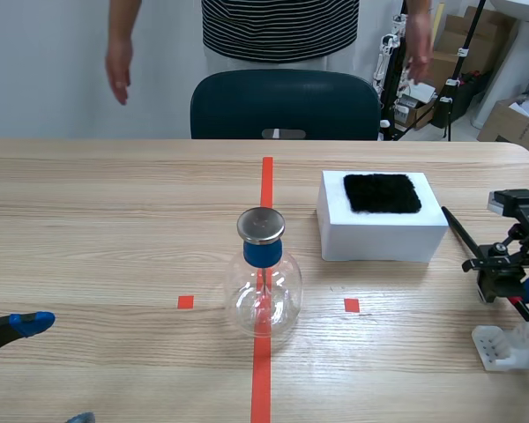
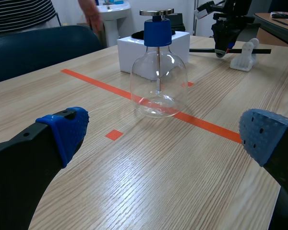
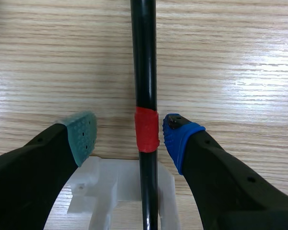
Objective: Do the electroscope experiment. pick up the black charging rod
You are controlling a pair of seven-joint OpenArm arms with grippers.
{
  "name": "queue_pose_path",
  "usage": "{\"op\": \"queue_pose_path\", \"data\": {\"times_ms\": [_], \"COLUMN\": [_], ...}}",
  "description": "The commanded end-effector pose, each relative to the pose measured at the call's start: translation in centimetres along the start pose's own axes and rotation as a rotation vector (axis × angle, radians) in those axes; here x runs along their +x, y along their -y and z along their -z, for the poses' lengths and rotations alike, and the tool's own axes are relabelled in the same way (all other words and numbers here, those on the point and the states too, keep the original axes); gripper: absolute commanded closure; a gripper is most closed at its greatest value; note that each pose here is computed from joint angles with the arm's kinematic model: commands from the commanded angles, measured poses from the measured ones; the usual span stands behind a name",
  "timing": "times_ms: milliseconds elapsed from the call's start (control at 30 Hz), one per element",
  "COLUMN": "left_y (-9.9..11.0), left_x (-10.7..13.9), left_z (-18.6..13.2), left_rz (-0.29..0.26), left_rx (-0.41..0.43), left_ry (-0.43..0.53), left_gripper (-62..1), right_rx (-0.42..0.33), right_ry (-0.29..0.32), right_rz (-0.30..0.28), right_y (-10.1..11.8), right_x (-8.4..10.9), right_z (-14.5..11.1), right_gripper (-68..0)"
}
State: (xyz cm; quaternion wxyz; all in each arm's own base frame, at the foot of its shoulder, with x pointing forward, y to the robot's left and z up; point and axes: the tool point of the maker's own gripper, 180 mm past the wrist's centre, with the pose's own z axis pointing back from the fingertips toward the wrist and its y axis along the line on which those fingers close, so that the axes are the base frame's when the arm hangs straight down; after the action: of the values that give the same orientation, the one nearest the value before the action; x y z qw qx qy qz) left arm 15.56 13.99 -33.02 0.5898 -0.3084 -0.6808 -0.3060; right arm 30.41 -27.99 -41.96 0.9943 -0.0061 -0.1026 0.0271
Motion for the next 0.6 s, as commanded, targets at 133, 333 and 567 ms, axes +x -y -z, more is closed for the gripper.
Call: {"op": "queue_pose_path", "data": {"times_ms": [133,333,567], "left_y": [-0.42,-0.42,-0.42], "left_x": [1.31,1.31,1.31], "left_z": [-0.05,-0.05,-0.05], "left_rz": [0.012,0.012,0.012], "left_rx": [0.011,0.011,0.011], "left_ry": [0.058,0.058,0.058], "left_gripper": [-62.3,-62.3,-62.3], "right_rx": [-0.021,-0.022,-0.023], "right_ry": [0.025,0.024,0.024], "right_rz": [0.005,0.005,0.005], "right_y": [1.2,1.24,1.27], "right_x": [0.91,0.9,0.9], "right_z": [-0.82,-0.83,-0.84], "right_gripper": [-20.7,-14.7,-1.3]}}
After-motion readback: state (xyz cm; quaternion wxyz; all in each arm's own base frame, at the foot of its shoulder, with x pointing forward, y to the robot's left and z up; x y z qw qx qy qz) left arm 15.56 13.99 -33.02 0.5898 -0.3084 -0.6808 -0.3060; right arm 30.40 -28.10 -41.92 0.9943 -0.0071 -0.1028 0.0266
